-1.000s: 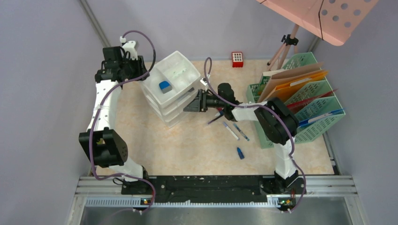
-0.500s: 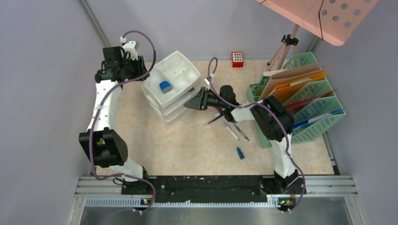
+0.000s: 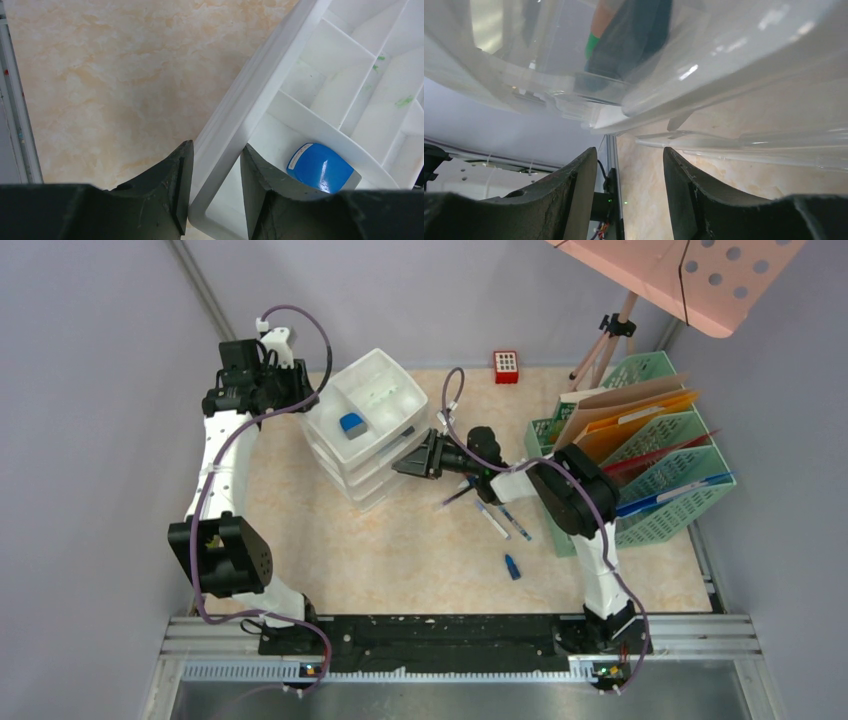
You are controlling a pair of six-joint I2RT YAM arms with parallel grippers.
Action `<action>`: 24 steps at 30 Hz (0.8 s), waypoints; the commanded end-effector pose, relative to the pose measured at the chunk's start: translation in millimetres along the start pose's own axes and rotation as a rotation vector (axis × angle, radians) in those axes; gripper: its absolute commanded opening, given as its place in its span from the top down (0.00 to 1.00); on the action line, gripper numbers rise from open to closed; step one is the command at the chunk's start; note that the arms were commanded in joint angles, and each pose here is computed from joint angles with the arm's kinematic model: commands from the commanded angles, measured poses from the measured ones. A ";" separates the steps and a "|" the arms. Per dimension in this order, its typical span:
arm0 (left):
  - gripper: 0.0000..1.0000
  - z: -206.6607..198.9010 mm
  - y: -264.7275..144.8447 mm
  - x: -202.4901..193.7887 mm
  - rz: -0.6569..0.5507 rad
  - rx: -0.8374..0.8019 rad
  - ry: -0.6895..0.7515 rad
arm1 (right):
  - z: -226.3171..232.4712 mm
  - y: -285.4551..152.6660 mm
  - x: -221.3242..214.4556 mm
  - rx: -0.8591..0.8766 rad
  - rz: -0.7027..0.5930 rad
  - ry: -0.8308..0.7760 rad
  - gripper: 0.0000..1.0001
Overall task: Organize the desk
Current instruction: Open the drawer in the storage box.
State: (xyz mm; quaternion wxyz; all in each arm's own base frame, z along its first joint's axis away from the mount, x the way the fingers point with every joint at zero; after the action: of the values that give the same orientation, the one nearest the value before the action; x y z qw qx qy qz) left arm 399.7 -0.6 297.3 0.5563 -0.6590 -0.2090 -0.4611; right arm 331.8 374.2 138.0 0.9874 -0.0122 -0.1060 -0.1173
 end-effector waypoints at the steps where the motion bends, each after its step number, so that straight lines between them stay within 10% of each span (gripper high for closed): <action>1: 0.57 -3.6 -1.6 8.8 -0.027 -0.017 -0.008 | -5.5 2.9 10.5 0.031 -0.028 -0.018 0.49; 24: 0.57 -6.0 1.7 8.2 -0.026 -0.040 -0.017 | 3.2 8.3 23.3 0.133 -0.038 0.022 0.50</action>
State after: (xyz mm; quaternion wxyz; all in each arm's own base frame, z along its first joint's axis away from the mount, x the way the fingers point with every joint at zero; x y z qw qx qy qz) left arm 399.4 -1.4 297.2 0.5540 -0.6609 -0.2081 -0.4615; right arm 344.6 375.8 128.9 0.9891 0.0168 -0.0722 -0.1269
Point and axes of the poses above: each gripper's point midway between its finger pads, its own y axis out along the fingers, its own z axis along the line the jaws close on, x = y × z, the point moved 5 cm from there along -y, back along the fingers, and after that the axes turned 14 degrees about y, right-handed, at the moved point
